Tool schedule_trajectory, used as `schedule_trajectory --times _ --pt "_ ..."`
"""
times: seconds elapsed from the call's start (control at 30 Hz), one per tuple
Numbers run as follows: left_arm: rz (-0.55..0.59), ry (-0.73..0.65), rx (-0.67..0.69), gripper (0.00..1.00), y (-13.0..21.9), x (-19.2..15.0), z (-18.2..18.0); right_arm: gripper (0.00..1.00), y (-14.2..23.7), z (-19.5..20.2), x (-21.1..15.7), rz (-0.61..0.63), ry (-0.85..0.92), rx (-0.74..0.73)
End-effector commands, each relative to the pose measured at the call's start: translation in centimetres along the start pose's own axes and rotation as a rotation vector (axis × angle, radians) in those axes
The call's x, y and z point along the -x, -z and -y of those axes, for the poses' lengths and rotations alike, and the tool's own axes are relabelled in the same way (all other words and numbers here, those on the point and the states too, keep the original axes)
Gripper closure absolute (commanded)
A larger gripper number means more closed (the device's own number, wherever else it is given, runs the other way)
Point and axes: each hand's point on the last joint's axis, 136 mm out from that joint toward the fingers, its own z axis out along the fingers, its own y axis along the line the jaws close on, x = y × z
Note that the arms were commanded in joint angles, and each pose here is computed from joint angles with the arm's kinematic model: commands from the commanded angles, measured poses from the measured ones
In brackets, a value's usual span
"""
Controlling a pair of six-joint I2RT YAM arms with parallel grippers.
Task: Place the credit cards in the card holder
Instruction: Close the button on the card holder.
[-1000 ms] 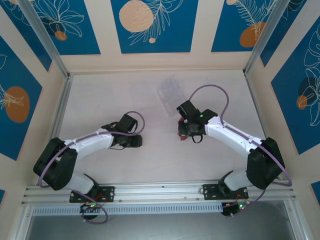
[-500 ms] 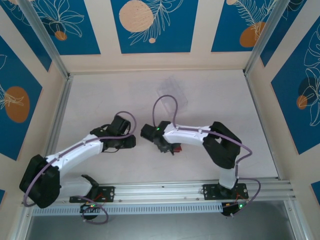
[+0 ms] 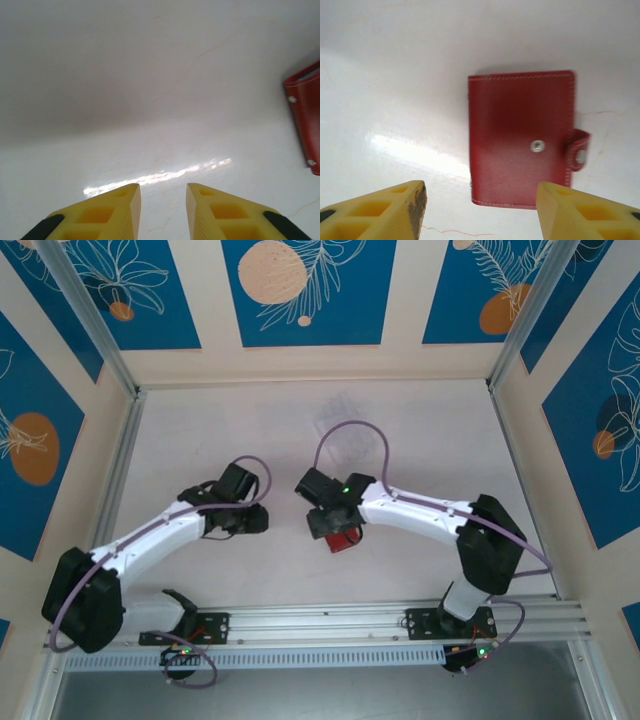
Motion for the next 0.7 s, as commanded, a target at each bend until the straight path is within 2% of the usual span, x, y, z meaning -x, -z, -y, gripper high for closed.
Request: schedule_trajectory --times 0.0,0.2,0.33,0.43,0.57,0.67 --pt "0.028 -0.116 -0.132 0.72 0.2 2.6 5.5 0.41 -0.7 3.0 -1.1 -0.054 -0.012 -0.072" --pt "-0.044 -0.188 -0.231 0.75 -3.2 4.1 11.9 0.36 -2.2 4.7 -1.7 -0.088 -0.053 -0.048" --pt "-0.099 -0.193 -0.265 0.76 -5.6 4.1 14.2 0.38 -3.2 4.6 -2.0 -0.103 -0.060 -0.023" --pt "-0.130 -0.186 -0.280 0.77 -7.2 3.7 14.9 0.43 -4.0 4.9 -2.0 -0.113 -0.067 -0.024" --pt "-0.169 -0.191 -0.264 0.77 -8.9 2.9 15.0 0.59 -4.6 5.4 -2.2 -0.129 -0.075 -0.032" --pt "-0.195 -0.190 -0.253 0.77 -10.0 2.3 14.8 0.67 -4.6 5.9 -2.3 -0.130 -0.081 -0.040"
